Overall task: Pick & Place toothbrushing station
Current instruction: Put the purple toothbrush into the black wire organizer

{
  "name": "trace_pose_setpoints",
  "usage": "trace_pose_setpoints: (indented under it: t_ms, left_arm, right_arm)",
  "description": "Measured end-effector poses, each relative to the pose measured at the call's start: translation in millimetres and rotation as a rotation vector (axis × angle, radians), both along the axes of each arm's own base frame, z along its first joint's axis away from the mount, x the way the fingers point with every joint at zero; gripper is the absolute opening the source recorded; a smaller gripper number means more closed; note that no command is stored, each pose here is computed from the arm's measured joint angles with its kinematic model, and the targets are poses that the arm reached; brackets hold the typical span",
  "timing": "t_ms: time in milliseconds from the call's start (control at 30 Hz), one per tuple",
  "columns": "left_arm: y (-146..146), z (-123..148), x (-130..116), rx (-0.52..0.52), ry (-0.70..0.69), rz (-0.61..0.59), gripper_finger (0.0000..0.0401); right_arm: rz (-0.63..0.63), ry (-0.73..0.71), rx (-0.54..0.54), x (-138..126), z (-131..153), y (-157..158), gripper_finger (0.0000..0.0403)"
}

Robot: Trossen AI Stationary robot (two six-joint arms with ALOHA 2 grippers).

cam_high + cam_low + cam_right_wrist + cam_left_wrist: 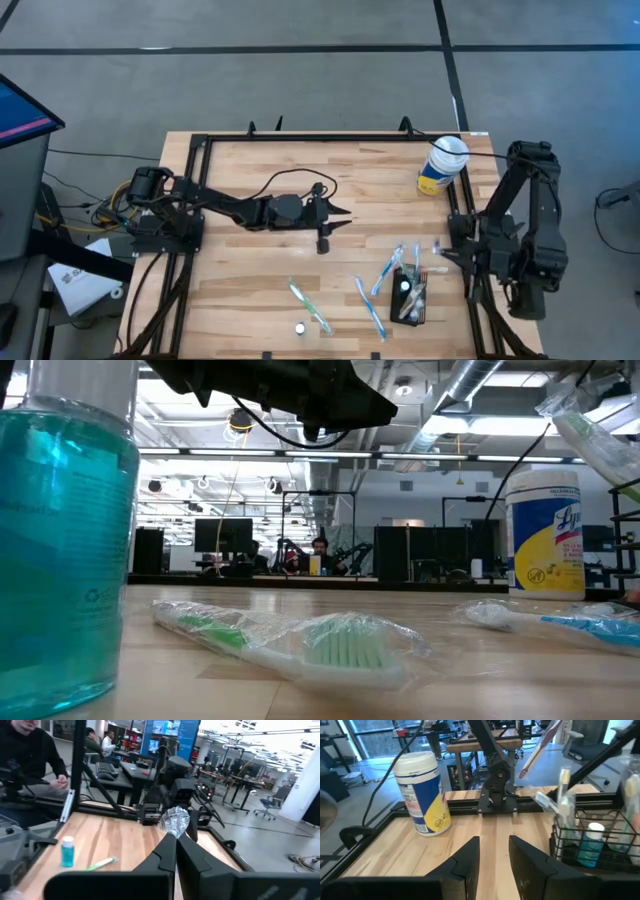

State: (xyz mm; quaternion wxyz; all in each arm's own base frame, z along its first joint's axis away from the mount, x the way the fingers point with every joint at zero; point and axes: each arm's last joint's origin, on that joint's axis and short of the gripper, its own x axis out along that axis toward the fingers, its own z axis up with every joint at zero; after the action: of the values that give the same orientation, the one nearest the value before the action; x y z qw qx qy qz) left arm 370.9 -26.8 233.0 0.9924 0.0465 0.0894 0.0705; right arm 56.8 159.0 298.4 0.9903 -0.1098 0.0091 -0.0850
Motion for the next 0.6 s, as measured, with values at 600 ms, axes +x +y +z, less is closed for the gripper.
trace_pose_setpoints:
  t_ms: [600]
  left_arm:
    - [6,0,0,-0.078,-0.013,0.031,0.0099]
  right_arm:
    - [0.038,-0.021,0.136,-10,15,-29,0.0]
